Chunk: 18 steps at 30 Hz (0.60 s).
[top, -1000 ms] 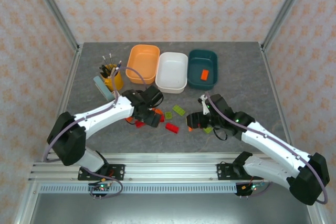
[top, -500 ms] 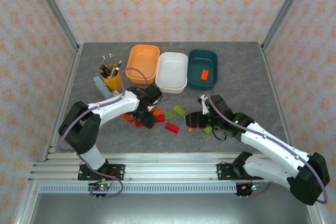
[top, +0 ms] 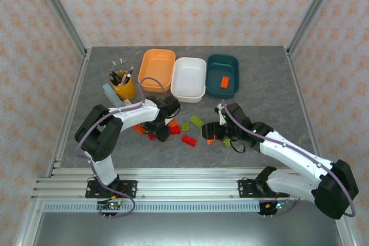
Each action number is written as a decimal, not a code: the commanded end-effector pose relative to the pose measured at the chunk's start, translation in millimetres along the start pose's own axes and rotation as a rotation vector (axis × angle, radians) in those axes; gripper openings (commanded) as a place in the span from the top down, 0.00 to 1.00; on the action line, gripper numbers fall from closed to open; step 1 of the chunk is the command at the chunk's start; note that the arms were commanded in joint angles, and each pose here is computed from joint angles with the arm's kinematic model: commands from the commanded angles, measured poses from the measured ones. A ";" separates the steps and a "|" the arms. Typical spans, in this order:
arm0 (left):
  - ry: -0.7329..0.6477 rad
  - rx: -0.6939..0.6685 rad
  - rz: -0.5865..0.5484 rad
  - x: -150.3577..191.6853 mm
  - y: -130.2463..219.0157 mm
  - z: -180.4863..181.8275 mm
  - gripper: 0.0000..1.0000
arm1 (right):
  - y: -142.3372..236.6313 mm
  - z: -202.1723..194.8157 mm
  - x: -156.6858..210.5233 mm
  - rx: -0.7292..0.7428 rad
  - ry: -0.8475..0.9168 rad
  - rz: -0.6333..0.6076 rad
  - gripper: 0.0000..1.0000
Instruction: Sort the legos into containers by color
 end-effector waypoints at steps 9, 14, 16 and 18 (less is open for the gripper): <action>0.034 -0.013 -0.016 4.9 -2.4 2.1 0.71 | 0.2 8.1 -12.6 -0.001 -0.003 -0.035 0.28; 0.102 -0.043 -0.062 8.1 33.3 11.5 0.71 | 14.7 19.3 -30.4 0.001 0.003 -0.086 0.29; 0.154 -0.052 -0.117 3.2 60.7 19.3 0.71 | 27.0 31.1 -47.5 -0.015 0.006 -0.145 0.30; 0.219 -0.043 -0.182 -7.0 89.9 30.9 0.71 | 37.8 44.5 -68.3 -0.031 0.006 -0.214 0.30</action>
Point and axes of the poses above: each hand's point on the last joint's axis, 136 mm out from that joint toward the fingers, its own y axis back along the fingers, its own z axis along the line the jaws close on, x = y × z, the point moved 4 cm from there along y, back along the fingers, and after that the axes turned 9 degrees about -y, right-handed, at the moved point
